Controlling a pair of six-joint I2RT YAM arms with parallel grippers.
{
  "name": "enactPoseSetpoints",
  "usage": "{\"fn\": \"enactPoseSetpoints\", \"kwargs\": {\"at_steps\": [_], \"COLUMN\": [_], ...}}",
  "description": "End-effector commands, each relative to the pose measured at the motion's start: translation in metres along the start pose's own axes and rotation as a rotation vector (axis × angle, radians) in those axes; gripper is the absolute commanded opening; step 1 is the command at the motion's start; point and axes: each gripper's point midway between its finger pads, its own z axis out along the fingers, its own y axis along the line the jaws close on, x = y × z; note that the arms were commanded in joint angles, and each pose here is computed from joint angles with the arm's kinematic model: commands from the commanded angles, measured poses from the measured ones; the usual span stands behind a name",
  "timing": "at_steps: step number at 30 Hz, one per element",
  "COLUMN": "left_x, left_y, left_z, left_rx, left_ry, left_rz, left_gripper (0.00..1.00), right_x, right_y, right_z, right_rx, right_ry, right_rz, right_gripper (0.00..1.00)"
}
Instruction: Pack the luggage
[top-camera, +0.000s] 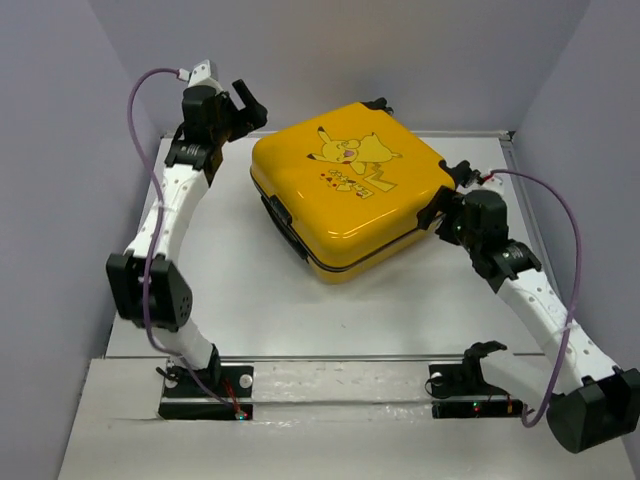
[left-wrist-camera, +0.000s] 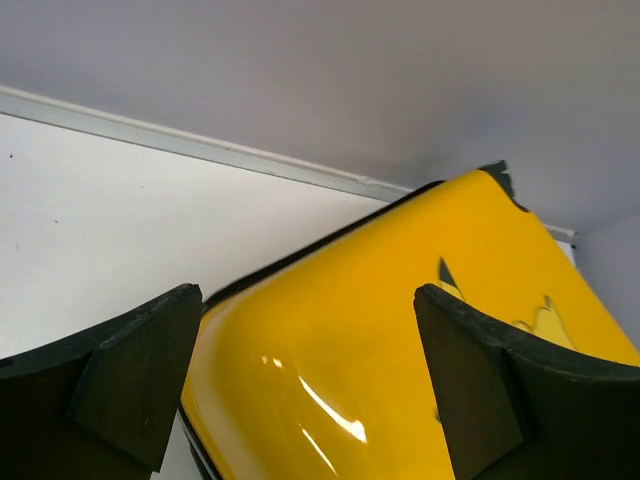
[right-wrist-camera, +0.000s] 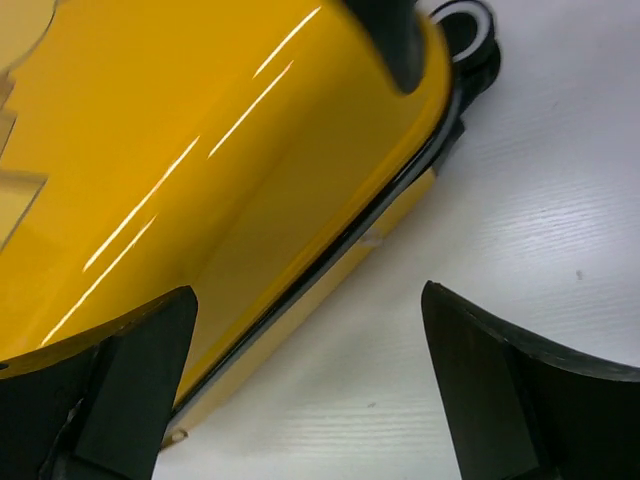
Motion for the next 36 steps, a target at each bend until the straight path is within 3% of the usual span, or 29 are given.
{"fn": "enactPoseSetpoints", "kwargs": {"at_steps": [1,2,3,5,13,17,22,27,31,36], "left_x": [0.002,0.018,0.011,0.015,0.060,0.093,0.119,0.145,0.168,0.194], "left_y": [0.008,0.019,0.009,0.006,-0.014,-0.015,0.014,0.021,0.020,0.027], "left_z": [0.050,0.070,0.075,0.089,0.131,0.128,0.126,0.118,0.099,0.059], "left_rx": [0.058,0.058,0.110,0.159,0.394,0.438,0.343,0.336,0.341,0.255], "left_ry": [0.069,0.111,0.110,0.130,0.303,0.369,0.386,0.440,0.473,0.505], "left_rz": [0.055,0.055,0.065,0.084,0.070,0.068,0.059,0.036,0.004,-0.005], "left_gripper": [0.99,0.99,0.99,0.99,0.99,0.99,0.99,0.99,0.99,0.99], "right_x": [-0.077,-0.081,-0.089,-0.097,-0.106,-0.108,-0.113,-0.123,-0.107,-0.077], "right_y": [-0.026,-0.022,-0.037,-0.025,0.007,0.017,0.020,0.015,0.015,0.073], "right_z": [0.011,0.018,0.023,0.031,0.060,0.068,0.063,0.099,0.142,0.142], "right_rx": [0.028,-0.035,-0.033,-0.139,-0.350,-0.426,-0.452,-0.421,-0.463,-0.677], "right_ry": [-0.179,-0.163,-0.170,-0.153,-0.135,-0.138,-0.181,-0.132,-0.023,0.122], "right_rz": [0.206,0.252,0.292,0.306,0.254,0.264,0.257,0.252,0.205,0.091], "right_gripper": [1.00,1.00,1.00,1.00,1.00,1.00,1.00,1.00,1.00,0.92]}}
